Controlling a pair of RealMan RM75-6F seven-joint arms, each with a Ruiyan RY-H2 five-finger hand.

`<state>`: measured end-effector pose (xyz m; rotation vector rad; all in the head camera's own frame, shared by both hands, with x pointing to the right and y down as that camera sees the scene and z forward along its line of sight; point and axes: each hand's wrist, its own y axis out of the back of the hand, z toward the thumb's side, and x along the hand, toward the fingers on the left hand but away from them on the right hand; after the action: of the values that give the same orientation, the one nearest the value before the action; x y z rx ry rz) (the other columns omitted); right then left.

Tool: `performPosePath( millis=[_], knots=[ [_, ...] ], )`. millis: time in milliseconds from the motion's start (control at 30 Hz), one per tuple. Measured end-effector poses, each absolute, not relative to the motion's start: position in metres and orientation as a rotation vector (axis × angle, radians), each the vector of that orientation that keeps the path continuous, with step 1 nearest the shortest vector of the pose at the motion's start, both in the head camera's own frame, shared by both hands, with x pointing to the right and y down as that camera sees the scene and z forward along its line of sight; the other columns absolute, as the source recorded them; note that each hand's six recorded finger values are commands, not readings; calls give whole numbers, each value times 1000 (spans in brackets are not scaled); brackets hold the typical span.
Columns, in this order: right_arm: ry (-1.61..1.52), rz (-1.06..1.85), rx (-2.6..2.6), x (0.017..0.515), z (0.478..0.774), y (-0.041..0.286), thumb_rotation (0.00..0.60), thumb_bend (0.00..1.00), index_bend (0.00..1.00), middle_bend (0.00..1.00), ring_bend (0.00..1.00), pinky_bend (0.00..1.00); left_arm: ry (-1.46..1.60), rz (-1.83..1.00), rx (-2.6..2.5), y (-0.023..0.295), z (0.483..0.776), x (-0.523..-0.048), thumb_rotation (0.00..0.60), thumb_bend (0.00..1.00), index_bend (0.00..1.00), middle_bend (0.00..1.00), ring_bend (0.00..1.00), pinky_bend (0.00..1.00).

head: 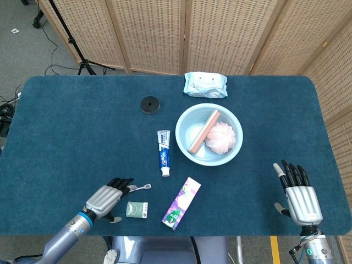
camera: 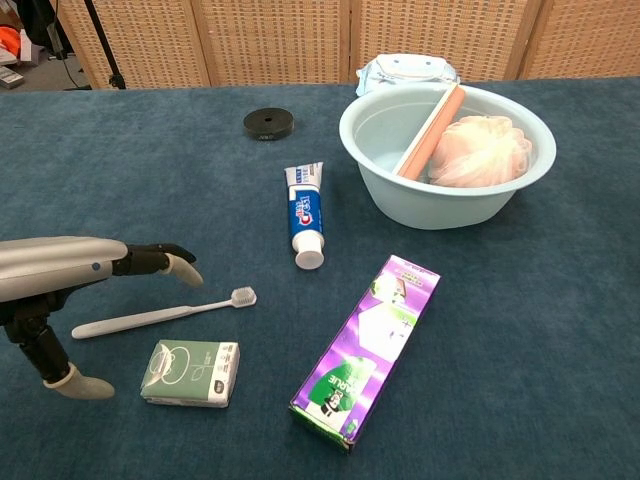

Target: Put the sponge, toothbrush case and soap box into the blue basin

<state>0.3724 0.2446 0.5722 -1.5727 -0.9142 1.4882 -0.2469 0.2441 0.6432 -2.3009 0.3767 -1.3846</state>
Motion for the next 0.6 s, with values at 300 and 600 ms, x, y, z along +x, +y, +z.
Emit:
performPosePath(
  millis=[300,600],
  knots=[
    [-932,1497,-1559,377,570,242,600,105,0,0,0,19,342,-1378,-2311,249,653,-231,600,195,213,0,0,40],
    [-942,1526,-1549,385,571,240,600,105,0,0,0,19,368,-1386,-2310,252,660,-219,600,216,276,0,0,40]
  ],
)
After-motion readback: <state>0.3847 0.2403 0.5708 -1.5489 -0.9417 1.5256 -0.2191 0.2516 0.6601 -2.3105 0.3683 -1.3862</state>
